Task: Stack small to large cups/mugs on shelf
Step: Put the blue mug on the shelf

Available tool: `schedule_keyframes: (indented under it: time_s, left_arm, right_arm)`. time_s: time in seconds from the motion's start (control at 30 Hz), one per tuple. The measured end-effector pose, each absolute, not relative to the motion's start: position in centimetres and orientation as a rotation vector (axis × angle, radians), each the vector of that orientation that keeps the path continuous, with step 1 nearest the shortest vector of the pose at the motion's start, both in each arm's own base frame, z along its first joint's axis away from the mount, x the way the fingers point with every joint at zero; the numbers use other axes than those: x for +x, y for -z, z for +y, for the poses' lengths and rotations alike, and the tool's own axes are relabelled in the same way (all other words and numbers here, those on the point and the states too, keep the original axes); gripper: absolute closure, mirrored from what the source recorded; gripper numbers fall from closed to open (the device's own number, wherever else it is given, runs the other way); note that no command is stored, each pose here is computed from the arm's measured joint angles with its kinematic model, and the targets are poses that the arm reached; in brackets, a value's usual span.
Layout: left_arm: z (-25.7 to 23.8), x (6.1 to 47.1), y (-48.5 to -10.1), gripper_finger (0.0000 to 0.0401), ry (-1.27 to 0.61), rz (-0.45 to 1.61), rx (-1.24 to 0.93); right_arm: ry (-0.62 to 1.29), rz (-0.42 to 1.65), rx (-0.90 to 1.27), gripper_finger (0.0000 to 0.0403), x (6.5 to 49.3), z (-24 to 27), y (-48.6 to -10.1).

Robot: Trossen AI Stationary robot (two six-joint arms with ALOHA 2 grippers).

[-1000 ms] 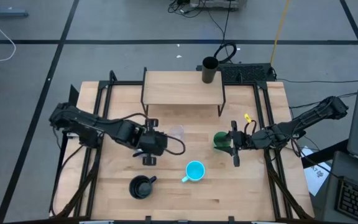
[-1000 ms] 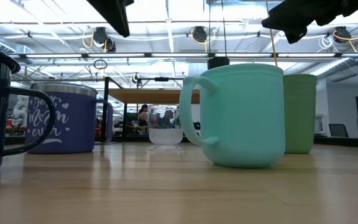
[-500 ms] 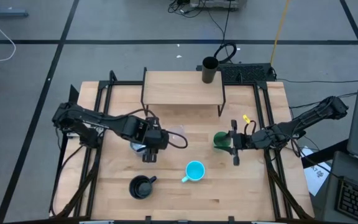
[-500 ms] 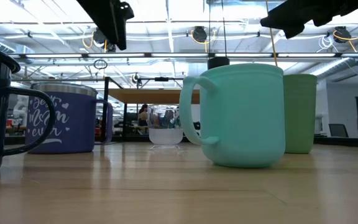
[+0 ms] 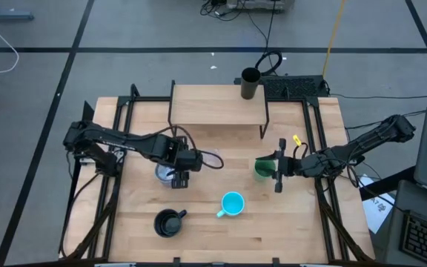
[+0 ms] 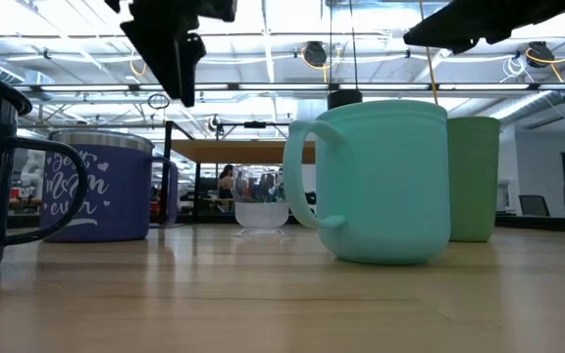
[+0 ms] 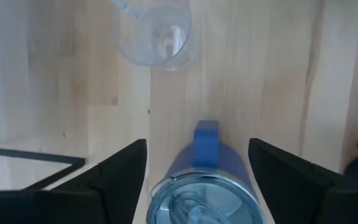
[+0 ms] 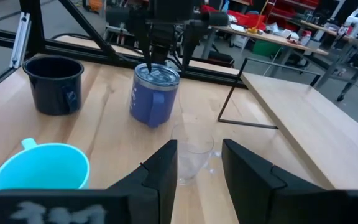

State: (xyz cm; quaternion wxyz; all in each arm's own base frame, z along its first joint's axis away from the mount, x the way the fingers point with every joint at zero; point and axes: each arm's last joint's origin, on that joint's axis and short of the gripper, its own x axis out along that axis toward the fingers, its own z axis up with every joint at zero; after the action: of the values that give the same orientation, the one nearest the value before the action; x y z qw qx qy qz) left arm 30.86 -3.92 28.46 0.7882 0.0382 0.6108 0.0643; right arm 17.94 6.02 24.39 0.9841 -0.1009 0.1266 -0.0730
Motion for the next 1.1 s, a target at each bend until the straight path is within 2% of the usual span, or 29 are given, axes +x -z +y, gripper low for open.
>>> schedule_keyframes:
  time_s: [0.5, 1.1]
  left_arm:
    - [-3.4, 33.3, -23.5, 0.0116, -0.065, 1.461, 0.093]
    - [-3.4, 33.3, -22.4, 0.0116, -0.081, 1.488, 0.065]
  right_arm:
    - [0.148, 0.254, -0.196, 0.0287, 17.9, 6.0, -24.4]
    - [0.134, 0.255, -0.195, 0.0287, 17.9, 6.1, -24.4]
